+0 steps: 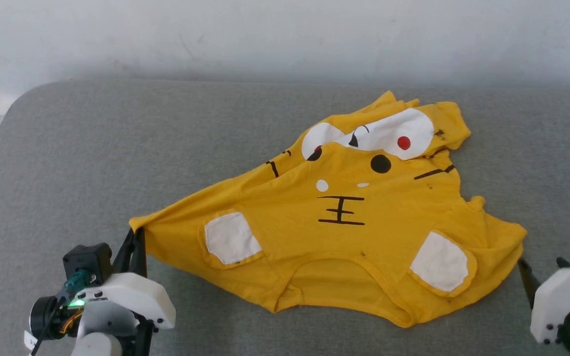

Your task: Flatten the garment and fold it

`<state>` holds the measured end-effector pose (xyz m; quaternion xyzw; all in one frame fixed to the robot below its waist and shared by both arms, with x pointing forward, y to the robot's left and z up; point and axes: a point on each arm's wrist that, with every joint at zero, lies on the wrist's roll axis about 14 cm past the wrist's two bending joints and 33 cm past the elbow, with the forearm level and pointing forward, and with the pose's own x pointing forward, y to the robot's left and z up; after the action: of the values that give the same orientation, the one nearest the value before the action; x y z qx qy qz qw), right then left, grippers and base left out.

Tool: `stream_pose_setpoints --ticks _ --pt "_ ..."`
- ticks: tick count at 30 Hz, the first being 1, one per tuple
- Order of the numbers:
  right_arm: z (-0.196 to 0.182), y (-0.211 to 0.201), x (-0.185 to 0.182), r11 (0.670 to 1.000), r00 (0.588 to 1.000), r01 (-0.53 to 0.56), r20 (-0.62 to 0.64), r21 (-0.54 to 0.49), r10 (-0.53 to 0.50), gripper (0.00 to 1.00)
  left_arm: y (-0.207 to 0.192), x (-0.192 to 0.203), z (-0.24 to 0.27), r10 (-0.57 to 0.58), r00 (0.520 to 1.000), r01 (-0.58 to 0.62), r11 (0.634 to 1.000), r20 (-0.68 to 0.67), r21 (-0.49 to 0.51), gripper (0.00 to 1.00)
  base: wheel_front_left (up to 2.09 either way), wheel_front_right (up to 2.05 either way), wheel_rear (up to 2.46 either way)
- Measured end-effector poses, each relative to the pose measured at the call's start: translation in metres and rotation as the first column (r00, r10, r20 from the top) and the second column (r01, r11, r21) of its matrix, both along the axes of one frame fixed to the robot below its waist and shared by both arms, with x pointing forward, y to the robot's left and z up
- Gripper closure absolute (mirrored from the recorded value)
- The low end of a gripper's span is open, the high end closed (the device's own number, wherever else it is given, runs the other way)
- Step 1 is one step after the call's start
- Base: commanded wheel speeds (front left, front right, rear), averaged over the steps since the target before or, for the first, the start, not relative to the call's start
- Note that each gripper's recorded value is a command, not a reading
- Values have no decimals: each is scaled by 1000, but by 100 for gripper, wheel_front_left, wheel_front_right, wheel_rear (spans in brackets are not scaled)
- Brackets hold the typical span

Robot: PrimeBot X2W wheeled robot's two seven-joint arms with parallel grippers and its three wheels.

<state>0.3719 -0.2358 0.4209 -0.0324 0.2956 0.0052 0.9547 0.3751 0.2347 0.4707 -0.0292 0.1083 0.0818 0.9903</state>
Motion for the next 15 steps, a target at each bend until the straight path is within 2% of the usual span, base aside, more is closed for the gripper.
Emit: stream_pose_setpoints --ticks 11,15 --pt "-37 3 26 995 971 -71 -235 -68 53 0 2 -11 -4 35 999 -35 999 -8 -18 100 0 0 0" --pt "-46 7 32 988 961 -116 -264 -99 86 0 3 -13 -7 40 999 -40 999 -23 -20 100 0 0 0"
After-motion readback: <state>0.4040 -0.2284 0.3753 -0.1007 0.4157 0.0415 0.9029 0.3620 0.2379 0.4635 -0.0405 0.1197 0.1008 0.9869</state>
